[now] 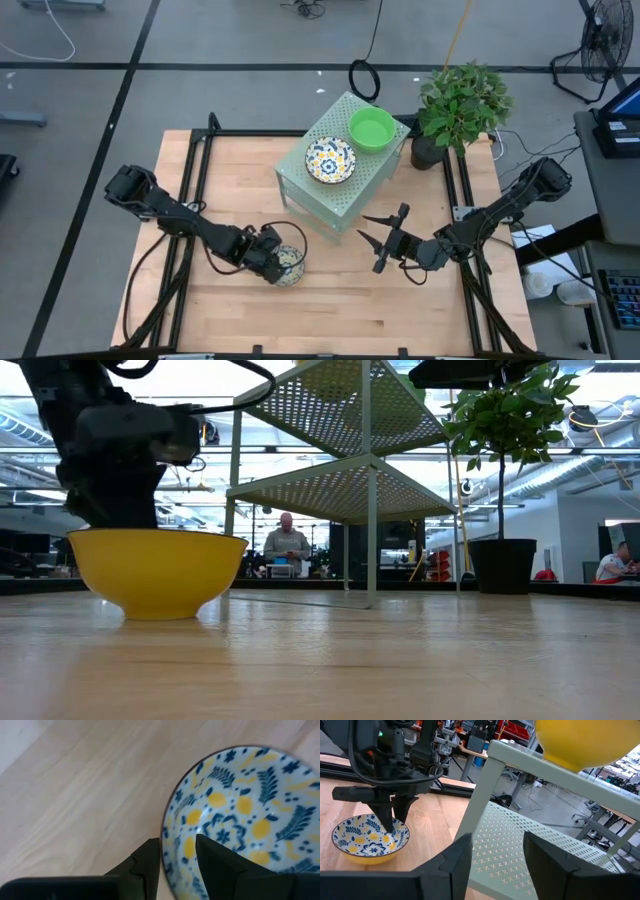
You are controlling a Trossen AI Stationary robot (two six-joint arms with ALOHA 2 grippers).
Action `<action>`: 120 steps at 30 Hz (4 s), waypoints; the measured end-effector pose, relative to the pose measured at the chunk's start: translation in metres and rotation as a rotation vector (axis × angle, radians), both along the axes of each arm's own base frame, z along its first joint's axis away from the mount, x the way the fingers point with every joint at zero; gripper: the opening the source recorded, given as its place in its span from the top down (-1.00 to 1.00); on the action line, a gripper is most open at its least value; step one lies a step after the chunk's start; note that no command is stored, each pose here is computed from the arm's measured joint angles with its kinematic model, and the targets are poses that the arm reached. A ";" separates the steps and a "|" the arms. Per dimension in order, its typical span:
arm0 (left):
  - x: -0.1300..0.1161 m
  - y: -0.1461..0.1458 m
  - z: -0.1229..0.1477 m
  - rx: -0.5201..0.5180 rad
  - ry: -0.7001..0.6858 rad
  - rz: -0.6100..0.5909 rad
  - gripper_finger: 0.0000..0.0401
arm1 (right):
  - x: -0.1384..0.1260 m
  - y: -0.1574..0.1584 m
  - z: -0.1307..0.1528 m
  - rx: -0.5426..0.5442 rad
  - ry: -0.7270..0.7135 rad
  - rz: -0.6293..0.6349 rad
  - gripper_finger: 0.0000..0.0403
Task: Pick & Place Mini bowls
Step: Stack the yellow patterned bowl on the yellow patterned bowls on the shelf
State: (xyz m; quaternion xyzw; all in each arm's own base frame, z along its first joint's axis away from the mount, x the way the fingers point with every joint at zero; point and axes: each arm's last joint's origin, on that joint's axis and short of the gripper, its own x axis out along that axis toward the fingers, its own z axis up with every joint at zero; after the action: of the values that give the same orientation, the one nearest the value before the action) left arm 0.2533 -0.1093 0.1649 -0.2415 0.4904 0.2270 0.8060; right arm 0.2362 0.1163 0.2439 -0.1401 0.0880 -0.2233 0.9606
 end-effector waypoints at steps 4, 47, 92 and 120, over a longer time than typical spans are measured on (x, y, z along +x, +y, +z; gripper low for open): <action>0.001 -0.001 0.000 -0.024 -0.014 0.024 0.37 | 0.000 0.000 0.000 0.000 0.000 0.000 0.18; 0.001 -0.001 0.000 0.075 0.018 -0.186 0.37 | 0.000 0.000 0.000 0.000 0.000 0.000 0.18; 0.001 0.000 0.000 0.075 0.002 -0.129 0.37 | 0.000 0.000 0.000 0.000 0.000 0.000 0.18; 0.001 0.000 0.000 -0.022 -0.028 0.073 0.37 | 0.000 0.000 0.000 0.000 0.001 0.000 0.18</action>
State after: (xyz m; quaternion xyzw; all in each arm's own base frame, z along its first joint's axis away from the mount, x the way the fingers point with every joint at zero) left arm 0.2544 -0.1093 0.1654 -0.2714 0.4725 0.2474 0.8012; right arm 0.2362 0.1164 0.2438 -0.1405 0.0883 -0.2232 0.9606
